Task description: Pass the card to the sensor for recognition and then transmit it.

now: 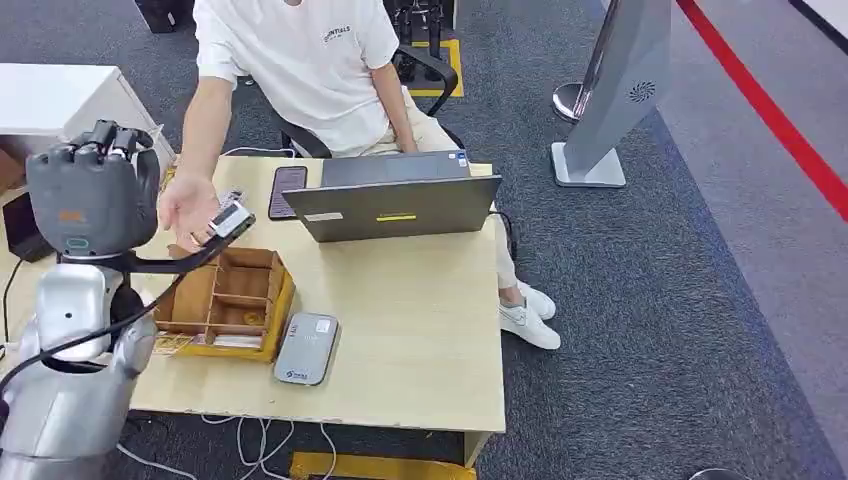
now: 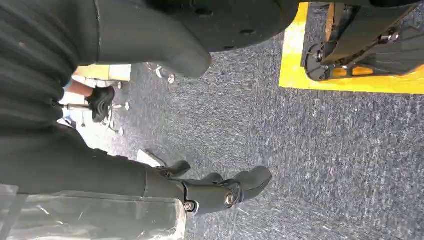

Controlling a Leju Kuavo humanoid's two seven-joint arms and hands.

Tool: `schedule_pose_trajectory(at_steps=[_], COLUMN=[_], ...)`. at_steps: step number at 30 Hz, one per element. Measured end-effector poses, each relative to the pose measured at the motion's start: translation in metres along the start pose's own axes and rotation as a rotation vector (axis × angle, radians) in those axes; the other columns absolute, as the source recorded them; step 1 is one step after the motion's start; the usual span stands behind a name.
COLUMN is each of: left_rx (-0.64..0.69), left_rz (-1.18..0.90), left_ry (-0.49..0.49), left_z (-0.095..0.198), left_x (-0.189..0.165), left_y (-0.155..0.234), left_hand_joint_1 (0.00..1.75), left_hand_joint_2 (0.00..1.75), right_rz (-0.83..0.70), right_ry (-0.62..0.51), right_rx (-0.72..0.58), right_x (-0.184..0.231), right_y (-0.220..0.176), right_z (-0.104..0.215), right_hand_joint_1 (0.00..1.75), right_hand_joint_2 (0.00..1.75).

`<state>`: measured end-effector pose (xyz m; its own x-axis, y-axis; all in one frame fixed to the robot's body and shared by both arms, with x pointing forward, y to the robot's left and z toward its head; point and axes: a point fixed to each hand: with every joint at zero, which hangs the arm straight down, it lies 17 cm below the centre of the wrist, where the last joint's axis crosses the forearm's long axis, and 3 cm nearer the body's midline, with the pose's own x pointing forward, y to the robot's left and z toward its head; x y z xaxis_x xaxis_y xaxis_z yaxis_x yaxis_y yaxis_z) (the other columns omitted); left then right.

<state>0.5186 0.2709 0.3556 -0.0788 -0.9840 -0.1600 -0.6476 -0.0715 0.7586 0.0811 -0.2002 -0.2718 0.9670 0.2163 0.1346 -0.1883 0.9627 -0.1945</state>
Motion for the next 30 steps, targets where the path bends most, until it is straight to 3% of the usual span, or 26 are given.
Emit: schedule_pose_trajectory(at_steps=[6, 7, 30], left_rx=[-0.011, -0.011, 0.11], left_rz=[0.046, 0.05, 0.167], left_ry=[0.061, 0.063, 0.04], left_z=[-0.013, -0.013, 0.005], left_x=[-0.026, -0.025, 0.011], left_y=[-0.013, -0.013, 0.036], left_hand_joint_1=[1.75, 0.0, 0.0], left_hand_joint_2=[1.75, 1.75, 1.75], right_rz=[0.014, 0.017, 0.001], right_ry=[0.003, 0.006, 0.015], right_rx=[0.002, 0.001, -0.001], right_x=[-0.003, -0.004, -0.011], right_y=[0.001, 0.001, -0.002], right_z=[0.0, 0.0, -0.001], right_hand_joint_1=[0.0, 0.0, 0.0], right_hand_joint_2=[1.75, 1.75, 1.75])
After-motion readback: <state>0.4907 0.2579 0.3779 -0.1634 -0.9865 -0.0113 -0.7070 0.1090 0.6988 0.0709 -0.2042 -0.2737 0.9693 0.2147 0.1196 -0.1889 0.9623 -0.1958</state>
